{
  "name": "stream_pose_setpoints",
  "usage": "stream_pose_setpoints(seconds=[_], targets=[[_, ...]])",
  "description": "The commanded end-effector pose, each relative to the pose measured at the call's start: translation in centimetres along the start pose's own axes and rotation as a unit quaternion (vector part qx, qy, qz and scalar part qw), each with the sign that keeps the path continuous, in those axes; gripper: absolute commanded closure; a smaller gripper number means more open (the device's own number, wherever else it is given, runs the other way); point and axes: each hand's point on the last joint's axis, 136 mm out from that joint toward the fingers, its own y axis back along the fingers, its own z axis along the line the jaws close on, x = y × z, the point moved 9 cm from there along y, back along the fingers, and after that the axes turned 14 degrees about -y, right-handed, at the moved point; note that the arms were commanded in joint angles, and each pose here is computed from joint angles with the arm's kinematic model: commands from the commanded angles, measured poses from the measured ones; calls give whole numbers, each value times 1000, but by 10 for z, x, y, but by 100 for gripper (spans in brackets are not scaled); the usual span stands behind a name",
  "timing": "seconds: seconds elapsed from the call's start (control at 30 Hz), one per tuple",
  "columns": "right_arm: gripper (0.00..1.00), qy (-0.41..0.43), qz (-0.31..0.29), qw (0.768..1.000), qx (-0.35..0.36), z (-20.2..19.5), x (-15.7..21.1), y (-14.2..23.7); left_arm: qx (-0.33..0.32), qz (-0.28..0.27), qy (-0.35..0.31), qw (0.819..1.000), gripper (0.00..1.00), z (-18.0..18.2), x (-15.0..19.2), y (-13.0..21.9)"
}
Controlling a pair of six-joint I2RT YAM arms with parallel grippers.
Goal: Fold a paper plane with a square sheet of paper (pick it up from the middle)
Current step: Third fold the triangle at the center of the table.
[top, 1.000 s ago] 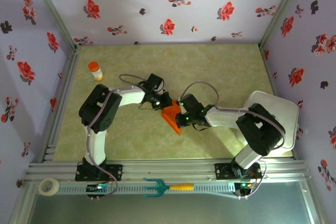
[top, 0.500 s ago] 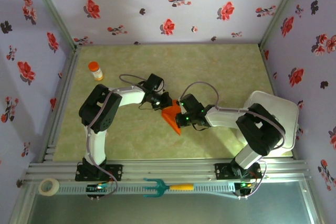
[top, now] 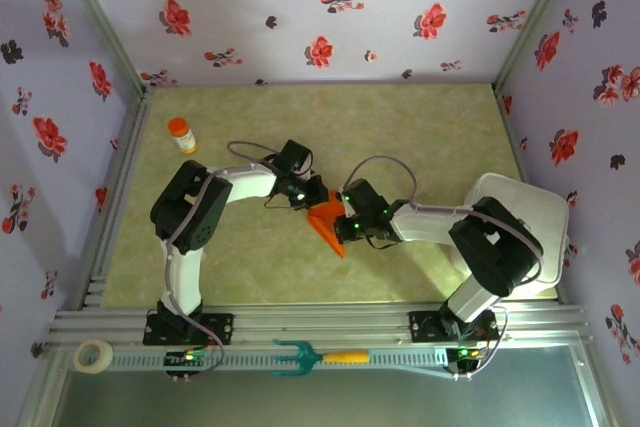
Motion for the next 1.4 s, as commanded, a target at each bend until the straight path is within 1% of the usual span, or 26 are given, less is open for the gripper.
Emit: stream_pose_setpoints(seconds=[0.0, 0.07, 0.17, 0.27, 0.33, 0.43, 0.6, 0.7, 0.8, 0.9, 1.0, 1.2, 1.37], targets=[[100, -9, 8, 1000, 10, -4, 0, -5, -16, -2, -13, 1000, 84, -6, -5, 12], [100, -9, 9, 1000, 10, -4, 0, -5, -17, -16, -20, 1000, 83, -11, -10, 20], [100, -10, 9, 1000, 9, -5, 1, -6, -21, -42, -23, 999, 76, -15, -16, 34], [100, -10, 9, 1000, 8, -4, 0, -6, -22, -67, -23, 997, 72, -17, -15, 48], [100, -10, 9, 1000, 6, -4, 0, -7, -19, -80, -19, 996, 71, -17, -11, 55], [100, -10, 9, 1000, 6, -4, 0, -7, -2, -97, -10, 995, 76, -18, 0, 64], [100, -11, 8, 1000, 6, -4, -2, -7, 59, -120, 5, 991, 94, -21, 27, 72], [100, -11, 7, 1000, 8, -4, -3, -7, 85, -124, 18, 988, 100, -20, 42, 72], [100, -13, 7, 1000, 9, -4, -3, -7, 111, -124, 28, 986, 100, -21, 53, 65], [100, -14, 8, 1000, 10, -5, -2, -7, 118, -108, 34, 986, 100, -21, 64, 54], [100, -14, 8, 1000, 11, -5, -2, -7, 132, -106, 38, 985, 100, -24, 67, 44], [100, -13, 7, 1000, 11, -5, -2, -6, 126, -84, 48, 987, 100, -20, 73, 27], [100, -14, 7, 1000, 12, -5, -2, -6, 113, -77, 56, 989, 100, -15, 77, 26]])
